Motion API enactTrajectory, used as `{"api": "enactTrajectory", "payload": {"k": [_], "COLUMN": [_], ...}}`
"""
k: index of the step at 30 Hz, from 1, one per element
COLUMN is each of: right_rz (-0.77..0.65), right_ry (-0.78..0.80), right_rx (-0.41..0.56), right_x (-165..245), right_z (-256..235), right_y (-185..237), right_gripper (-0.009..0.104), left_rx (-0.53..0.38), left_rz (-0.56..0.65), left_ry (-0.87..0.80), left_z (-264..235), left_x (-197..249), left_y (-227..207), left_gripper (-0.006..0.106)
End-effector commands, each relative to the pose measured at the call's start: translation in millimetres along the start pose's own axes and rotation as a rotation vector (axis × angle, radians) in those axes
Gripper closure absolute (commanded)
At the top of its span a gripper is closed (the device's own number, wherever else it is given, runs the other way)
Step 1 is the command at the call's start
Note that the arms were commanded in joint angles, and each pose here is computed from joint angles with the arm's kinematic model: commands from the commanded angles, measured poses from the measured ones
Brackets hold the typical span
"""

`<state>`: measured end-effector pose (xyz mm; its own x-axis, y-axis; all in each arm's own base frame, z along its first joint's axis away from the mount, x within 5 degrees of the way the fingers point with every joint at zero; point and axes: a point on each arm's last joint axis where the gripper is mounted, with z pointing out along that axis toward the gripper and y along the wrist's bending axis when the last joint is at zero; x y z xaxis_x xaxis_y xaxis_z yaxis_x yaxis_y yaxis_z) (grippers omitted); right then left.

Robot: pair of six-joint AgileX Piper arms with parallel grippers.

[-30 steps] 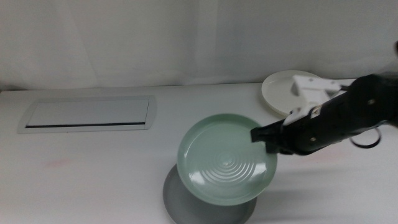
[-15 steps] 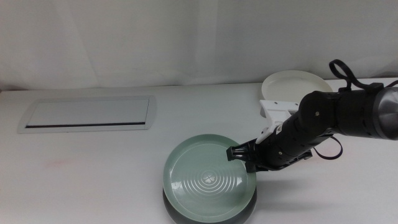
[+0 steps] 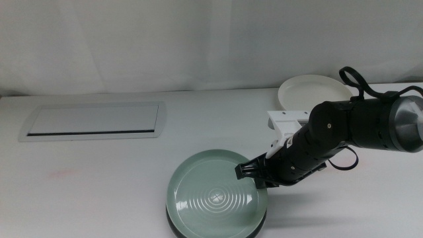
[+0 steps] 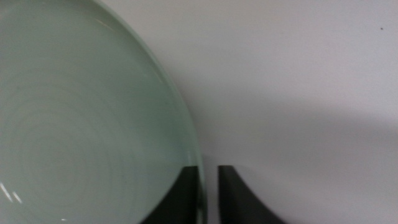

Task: Stack the three bowls on top of each other.

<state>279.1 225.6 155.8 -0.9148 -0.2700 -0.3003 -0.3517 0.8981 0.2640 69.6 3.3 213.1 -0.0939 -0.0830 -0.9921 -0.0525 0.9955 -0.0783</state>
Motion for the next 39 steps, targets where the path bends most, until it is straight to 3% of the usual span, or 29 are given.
{"api": "enactTrajectory", "payload": {"k": [1, 3, 5, 6, 14, 19, 23, 29, 39], "right_rz": [-0.041, -0.063, -0.074, -0.089, -0.167, -0.076, 0.064, 0.061, 0.064], "right_ry": [-0.011, -0.030, -0.056, -0.075, -0.286, -0.392, -0.335, -0.338, -0.436], "right_rx": [0.002, -0.003, -0.010, -0.009, 0.073, 0.262, 0.398, 0.542, 0.494], "right_x": [-0.9, -2.3, -5.9, -8.6, -39.2, -43.6, -20.7, -2.0, -28.4], "right_z": [-6.6, -12.9, -22.8, -28.4, -117.6, -188.7, -230.5, -262.5, -241.6], "right_y": [3.0, 4.6, 7.4, 8.7, 1.9, -49.8, -97.3, -111.3, -122.1], "right_gripper": [0.068, 0.040, 0.003, -0.009, -0.008, -0.008, -0.008, -0.008, -0.008], "left_rx": [-0.001, -0.001, -0.001, -0.001, -0.001, -0.001, -0.001, -0.001, -0.001], "left_rz": [-0.015, -0.015, -0.010, -0.010, 0.001, 0.001, 0.001, 0.001, 0.001], "left_ry": [-0.006, -0.006, -0.006, -0.006, -0.005, -0.005, -0.005, -0.005, -0.005], "left_z": [-0.1, -0.1, -0.1, -0.1, -0.1, -0.1, -0.1, -0.1, -0.1], "left_x": [0.6, 0.6, 0.6, 0.6, 0.6, 0.6, 0.6, 0.6, 0.6], "left_y": [0.1, 0.1, 0.1, 0.1, 0.1, 0.1, 0.1, 0.1, 0.1], "left_gripper": [0.103, 0.103, 0.103, 0.103, 0.103, 0.103, 0.103, 0.103, 0.103]}}
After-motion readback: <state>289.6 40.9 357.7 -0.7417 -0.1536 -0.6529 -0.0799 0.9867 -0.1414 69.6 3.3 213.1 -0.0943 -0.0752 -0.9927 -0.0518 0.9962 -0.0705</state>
